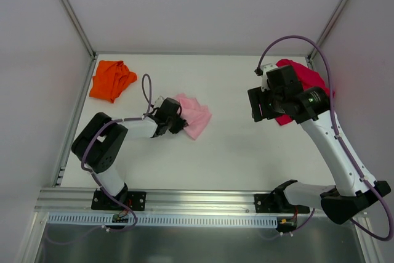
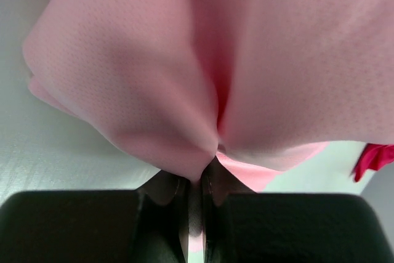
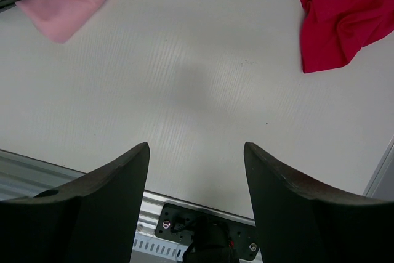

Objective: Fold and stack the t-shirts
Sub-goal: Put the neatly folded tshirt into the corner of the board with the left arm

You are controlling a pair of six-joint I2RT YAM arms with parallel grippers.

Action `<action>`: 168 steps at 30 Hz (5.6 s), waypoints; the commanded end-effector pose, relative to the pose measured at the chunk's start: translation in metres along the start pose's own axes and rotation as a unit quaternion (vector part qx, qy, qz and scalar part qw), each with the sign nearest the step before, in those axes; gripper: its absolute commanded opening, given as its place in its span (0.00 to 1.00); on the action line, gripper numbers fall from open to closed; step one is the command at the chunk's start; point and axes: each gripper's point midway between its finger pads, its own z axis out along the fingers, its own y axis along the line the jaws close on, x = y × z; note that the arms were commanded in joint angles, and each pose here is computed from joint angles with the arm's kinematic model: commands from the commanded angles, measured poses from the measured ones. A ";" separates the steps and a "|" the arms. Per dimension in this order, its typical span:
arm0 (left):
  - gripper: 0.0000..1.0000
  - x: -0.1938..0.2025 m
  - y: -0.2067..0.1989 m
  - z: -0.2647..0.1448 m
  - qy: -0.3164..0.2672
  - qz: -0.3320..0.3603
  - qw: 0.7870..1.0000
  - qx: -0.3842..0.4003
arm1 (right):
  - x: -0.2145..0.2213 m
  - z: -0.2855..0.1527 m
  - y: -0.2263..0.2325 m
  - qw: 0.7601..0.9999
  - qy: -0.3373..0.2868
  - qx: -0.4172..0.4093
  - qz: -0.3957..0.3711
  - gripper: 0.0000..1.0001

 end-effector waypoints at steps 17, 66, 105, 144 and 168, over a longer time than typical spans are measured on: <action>0.00 -0.110 -0.061 -0.036 -0.057 0.162 0.981 -0.085 | -0.002 -0.001 0.010 0.999 -0.042 -0.029 0.000 0.67; 0.00 -0.428 -0.120 -0.200 -0.365 -0.019 0.931 -0.015 | 0.071 0.020 0.033 0.994 -0.026 -0.099 0.042 0.67; 0.00 -0.468 0.013 -0.129 -0.370 0.012 0.908 -0.197 | 0.106 -0.004 0.027 0.993 0.009 -0.094 0.064 0.66; 0.65 -0.314 -0.004 -0.011 -0.180 0.031 0.975 -0.124 | 0.096 -0.005 0.011 0.998 0.013 -0.052 0.026 0.67; 0.88 -0.297 -0.060 -0.089 -0.213 0.093 0.971 -0.050 | 0.084 -0.002 0.020 0.996 -0.017 -0.077 0.030 0.67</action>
